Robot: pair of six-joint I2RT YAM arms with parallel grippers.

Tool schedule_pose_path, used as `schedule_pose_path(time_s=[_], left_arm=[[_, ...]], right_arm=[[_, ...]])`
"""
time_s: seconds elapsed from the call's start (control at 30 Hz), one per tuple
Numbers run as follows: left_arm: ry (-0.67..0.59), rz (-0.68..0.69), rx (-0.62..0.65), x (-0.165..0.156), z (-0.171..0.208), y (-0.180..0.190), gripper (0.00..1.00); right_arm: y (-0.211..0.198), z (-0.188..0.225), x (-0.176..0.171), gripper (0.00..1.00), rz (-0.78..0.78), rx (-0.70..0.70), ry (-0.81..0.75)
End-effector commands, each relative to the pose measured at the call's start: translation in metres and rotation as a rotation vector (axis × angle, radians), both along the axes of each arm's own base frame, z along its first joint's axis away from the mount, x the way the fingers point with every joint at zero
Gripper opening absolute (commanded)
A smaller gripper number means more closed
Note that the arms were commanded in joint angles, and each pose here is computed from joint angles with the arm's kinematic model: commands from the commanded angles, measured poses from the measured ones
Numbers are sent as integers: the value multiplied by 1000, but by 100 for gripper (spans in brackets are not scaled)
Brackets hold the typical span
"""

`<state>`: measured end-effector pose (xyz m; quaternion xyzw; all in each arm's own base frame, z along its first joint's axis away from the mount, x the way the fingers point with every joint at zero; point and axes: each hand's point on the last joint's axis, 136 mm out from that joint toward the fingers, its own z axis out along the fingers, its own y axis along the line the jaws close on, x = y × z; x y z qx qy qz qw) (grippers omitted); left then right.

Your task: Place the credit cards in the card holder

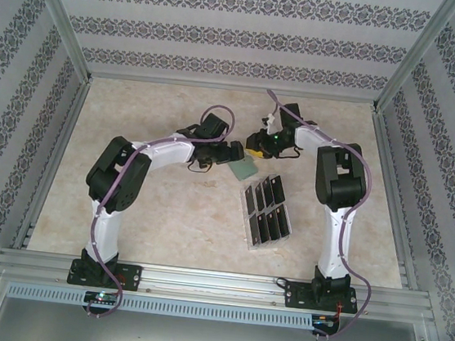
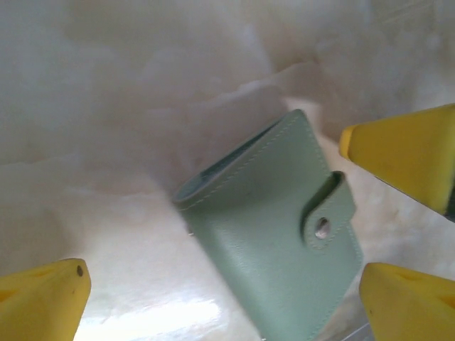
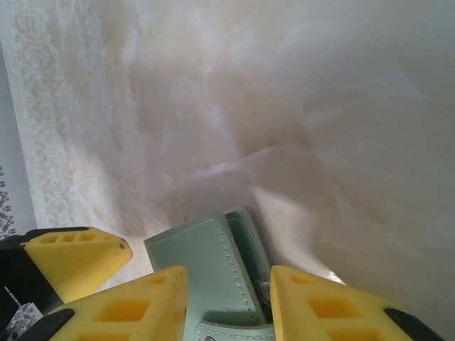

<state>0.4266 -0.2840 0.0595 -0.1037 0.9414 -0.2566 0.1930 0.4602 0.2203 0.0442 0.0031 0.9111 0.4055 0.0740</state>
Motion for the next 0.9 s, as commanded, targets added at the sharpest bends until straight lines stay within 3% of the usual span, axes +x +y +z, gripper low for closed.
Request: schedule_pose_path(time_s=[0.0, 0.33, 0.57, 0.87], left_arm=[[-54, -3, -86, 11, 13, -26, 94], [-68, 96, -124, 8, 1, -20, 84], [-78, 175, -102, 8, -1, -6, 80], [-89, 193, -182, 18, -2, -18, 71]], right_arm=[[-10, 7, 3, 36, -13, -1, -14], [-19, -8, -13, 25, -17, -9, 26], [-16, -10, -17, 24, -14, -8, 32], [-11, -12, -21, 23, 3, -11, 37]])
